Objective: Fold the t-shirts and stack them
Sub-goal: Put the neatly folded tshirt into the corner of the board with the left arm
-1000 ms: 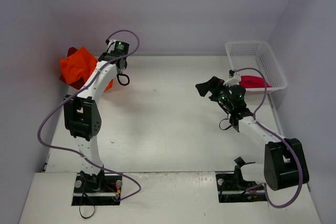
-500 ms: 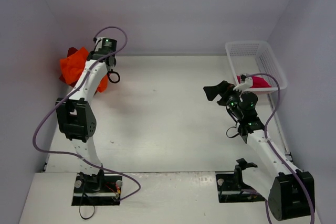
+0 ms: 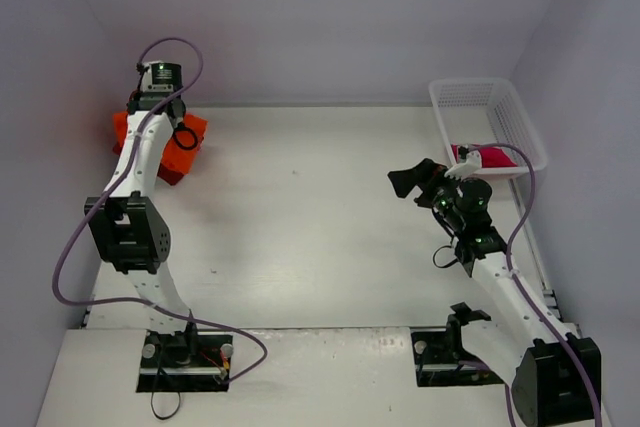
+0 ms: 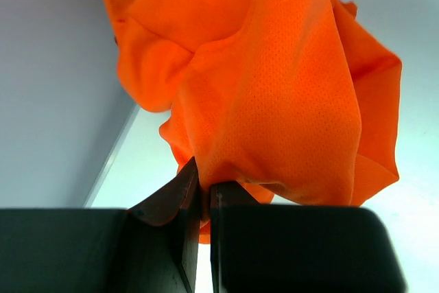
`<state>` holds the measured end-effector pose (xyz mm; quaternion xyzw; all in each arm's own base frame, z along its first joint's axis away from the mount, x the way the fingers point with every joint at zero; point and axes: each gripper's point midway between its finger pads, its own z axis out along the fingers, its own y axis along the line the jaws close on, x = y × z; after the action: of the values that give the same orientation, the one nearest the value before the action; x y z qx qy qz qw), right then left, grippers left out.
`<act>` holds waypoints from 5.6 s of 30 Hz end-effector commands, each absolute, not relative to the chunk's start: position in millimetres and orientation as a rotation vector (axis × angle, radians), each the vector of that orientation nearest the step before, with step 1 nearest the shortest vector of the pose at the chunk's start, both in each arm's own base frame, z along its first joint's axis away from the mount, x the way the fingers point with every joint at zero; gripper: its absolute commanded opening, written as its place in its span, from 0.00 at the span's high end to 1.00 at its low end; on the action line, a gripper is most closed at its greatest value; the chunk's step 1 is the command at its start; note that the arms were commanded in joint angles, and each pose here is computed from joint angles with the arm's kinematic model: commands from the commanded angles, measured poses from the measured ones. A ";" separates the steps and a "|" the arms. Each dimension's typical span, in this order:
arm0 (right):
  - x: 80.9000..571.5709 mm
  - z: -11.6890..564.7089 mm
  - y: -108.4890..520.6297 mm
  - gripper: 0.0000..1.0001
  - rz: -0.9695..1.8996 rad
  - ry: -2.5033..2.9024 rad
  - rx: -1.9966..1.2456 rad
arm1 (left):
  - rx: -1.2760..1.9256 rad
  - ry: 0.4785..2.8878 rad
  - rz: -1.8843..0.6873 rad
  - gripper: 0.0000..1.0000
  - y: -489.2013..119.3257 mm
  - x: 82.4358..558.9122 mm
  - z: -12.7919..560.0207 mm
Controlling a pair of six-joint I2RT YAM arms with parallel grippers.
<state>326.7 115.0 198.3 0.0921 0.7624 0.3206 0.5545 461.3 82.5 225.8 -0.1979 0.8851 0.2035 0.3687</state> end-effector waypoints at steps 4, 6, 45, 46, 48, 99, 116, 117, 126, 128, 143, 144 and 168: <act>324.0 216.7 112.3 0.01 0.751 1.732 0.185 | -0.565 2.136 0.494 1.00 114.8 468.8 280.4; 323.0 213.3 114.1 0.01 0.760 1.742 0.185 | -0.574 2.137 0.496 1.00 121.2 470.5 281.1; 300.7 195.5 115.8 0.02 0.786 1.778 0.185 | -0.681 2.007 0.490 1.00 201.5 520.1 298.0; 300.6 196.8 115.9 0.02 0.789 1.774 0.187 | -0.684 2.005 0.492 1.00 203.5 520.7 297.7; 300.4 195.3 116.2 0.02 0.789 1.779 0.189 | -0.692 1.998 0.493 1.00 209.3 522.1 296.6; 296.6 188.8 141.6 0.03 0.802 1.790 0.144 | -0.700 1.822 0.522 0.28 222.7 536.2 325.8; 291.9 195.3 142.5 0.03 0.811 1.770 0.127 | -0.630 1.762 0.515 0.28 168.3 508.8 387.3; 291.4 195.8 143.1 0.03 0.815 1.770 0.125 | -0.607 1.754 0.480 0.28 152.5 506.8 396.3; 301.0 216.1 130.4 0.02 0.724 1.772 0.168 | -0.466 1.930 0.191 0.28 31.6 514.7 356.4; 309.7 232.9 126.3 0.02 0.678 1.761 0.165 | -0.454 1.965 0.136 0.28 7.0 508.6 346.8; 364.1 278.9 114.6 0.00 0.501 1.823 0.195 | -0.289 2.045 -0.378 0.28 -118.3 409.9 311.9; 371.4 277.3 116.2 0.00 0.486 1.850 0.186 | -0.274 2.055 -0.404 0.28 -127.0 403.9 308.9; 432.0 260.9 50.2 0.02 0.107 1.988 0.396 | 0.047 2.318 -0.762 0.28 -233.1 288.2 219.5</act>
<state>428.7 63.6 246.6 0.1466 0.8453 0.0643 0.5097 287.2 -217.1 186.3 0.0059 0.9209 -0.2453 0.3029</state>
